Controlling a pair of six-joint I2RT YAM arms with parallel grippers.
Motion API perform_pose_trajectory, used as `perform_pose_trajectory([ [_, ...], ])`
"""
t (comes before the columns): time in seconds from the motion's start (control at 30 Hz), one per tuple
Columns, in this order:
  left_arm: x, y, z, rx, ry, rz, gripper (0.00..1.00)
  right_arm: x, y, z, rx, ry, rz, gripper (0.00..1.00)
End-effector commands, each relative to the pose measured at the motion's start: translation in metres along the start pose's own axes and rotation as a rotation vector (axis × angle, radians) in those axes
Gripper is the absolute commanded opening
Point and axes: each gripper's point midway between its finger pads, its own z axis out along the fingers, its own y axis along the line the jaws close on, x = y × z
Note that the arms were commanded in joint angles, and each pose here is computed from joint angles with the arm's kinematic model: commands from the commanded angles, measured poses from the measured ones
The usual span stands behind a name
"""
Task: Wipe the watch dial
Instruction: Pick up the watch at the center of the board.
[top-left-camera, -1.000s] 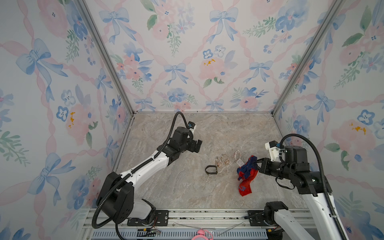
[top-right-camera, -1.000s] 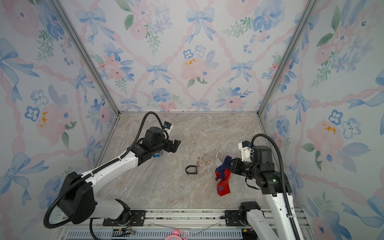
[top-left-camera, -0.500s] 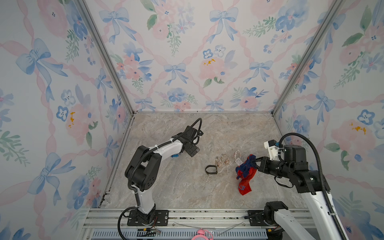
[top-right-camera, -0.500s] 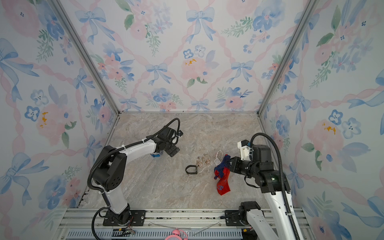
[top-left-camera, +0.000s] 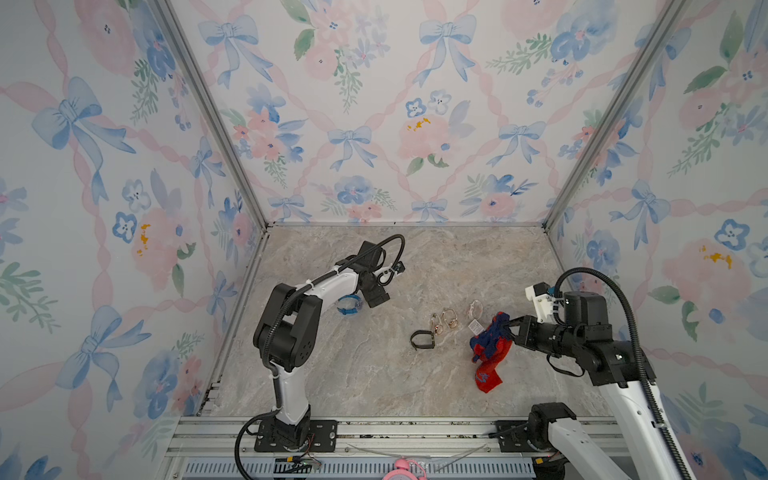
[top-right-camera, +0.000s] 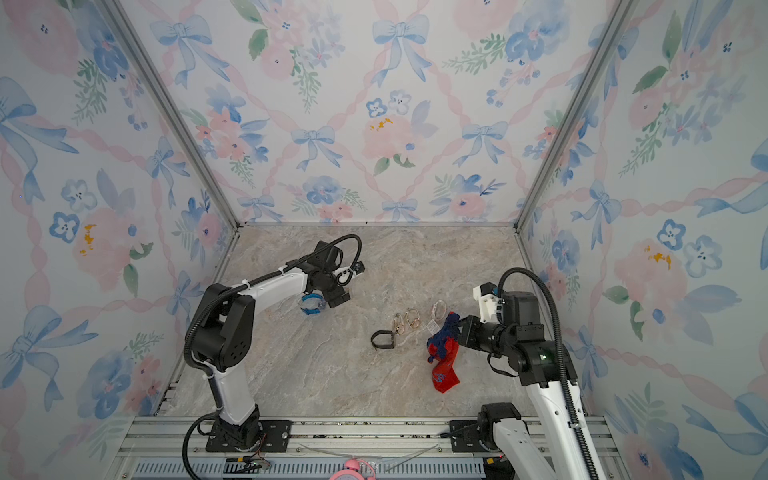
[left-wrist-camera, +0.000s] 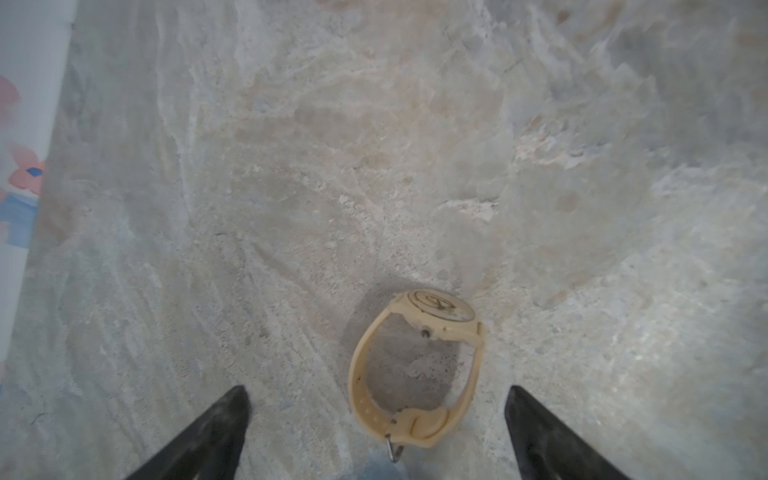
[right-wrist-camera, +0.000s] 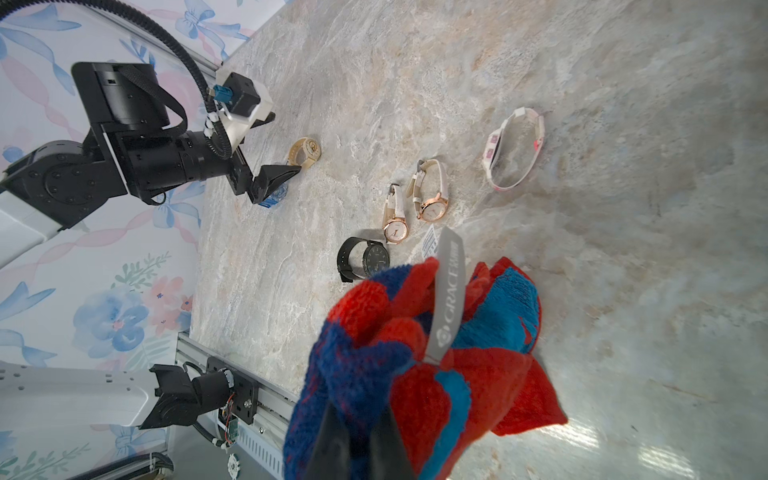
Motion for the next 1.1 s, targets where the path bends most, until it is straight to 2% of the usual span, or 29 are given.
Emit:
perform_pose_trajectory([
  [0.0, -0.001, -0.007, 0.002, 0.078, -0.011, 0.028, 0.97, -0.002, -0.001, 0.004, -0.012, -0.003, 0.006, 0.0],
  [0.33, 0.003, -0.004, 0.025, 0.117, 0.037, 0.013, 0.91, 0.002, -0.008, 0.012, -0.001, 0.019, 0.012, 0.0],
  [0.87, 0.018, 0.005, 0.037, 0.133, 0.09, 0.001, 0.89, 0.002, -0.014, 0.022, 0.007, 0.04, 0.026, 0.0],
  [1.07, 0.024, -0.013, 0.036, 0.219, 0.106, 0.02, 0.67, 0.002, -0.015, 0.024, 0.006, 0.042, 0.027, 0.0],
])
